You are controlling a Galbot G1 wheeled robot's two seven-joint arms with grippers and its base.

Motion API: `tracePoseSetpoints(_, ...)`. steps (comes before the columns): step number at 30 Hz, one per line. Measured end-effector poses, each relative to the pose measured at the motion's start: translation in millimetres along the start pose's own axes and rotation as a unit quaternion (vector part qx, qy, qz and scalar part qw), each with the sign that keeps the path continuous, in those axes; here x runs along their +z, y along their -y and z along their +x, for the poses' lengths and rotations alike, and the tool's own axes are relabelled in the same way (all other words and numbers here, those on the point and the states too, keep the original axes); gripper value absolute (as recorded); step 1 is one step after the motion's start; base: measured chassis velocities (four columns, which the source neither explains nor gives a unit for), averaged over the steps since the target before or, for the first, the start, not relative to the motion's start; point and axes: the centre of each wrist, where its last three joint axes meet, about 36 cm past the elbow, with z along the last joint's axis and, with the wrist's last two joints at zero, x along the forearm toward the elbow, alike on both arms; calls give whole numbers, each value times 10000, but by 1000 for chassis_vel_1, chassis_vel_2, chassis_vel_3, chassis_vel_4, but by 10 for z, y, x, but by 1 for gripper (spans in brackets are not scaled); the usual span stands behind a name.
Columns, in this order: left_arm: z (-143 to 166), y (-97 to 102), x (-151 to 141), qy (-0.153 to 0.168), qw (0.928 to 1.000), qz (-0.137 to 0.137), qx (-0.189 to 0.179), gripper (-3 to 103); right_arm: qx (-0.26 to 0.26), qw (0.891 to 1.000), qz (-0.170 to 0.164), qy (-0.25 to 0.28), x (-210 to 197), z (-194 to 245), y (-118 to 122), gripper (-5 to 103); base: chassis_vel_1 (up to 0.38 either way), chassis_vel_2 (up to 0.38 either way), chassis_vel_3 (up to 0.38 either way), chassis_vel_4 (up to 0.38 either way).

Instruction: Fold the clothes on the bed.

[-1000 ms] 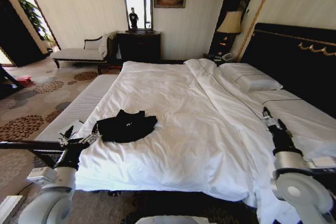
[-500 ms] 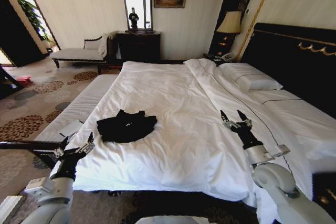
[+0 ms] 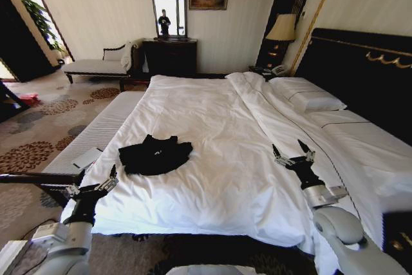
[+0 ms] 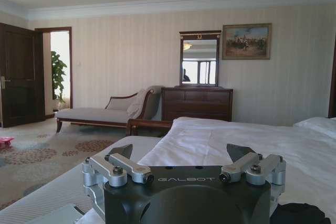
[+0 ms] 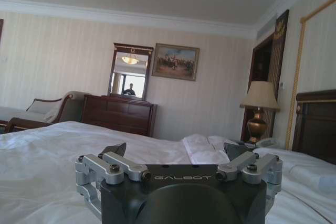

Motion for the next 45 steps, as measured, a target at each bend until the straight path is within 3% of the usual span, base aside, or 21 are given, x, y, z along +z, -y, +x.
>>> tracePoseSetpoints(3, -16, 9, 7, -20, 9999, -30, 107, 100, 298, 9981, -380, -388, -136, 43, -111, 100, 0, 0, 0, 0)
tracePoseSetpoints(5, -33, 7, 15, -31, 9999, -59, 158, 100, 410, 9972, -448, -428, -149, 57, -130, 100, 0, 0, 0, 0)
tracePoseSetpoints(8, -51, 10, 7, -22, 9997, -79, 210, 100, 551, 9969, -466, -306, -129, 83, -134, 100, 0, 0, 0, 0)
tracePoseSetpoints(10, -73, 20, -5, -10, 9996, -64, 279, 100, 665, 9965, -508, 42, -88, 126, -102, 100, 0, 0, 0, 0)
tracePoseSetpoints(18, -116, 58, 2, 55, 9994, 16, 350, 100, 548, 9970, -467, 289, -66, 232, -67, 100, 0, 0, 0, 0)
tracePoseSetpoints(45, -223, 45, 66, 77, 9992, 68, 382, 100, 614, 9973, -332, 224, 104, 240, -86, 100, 0, 0, 0, 0)
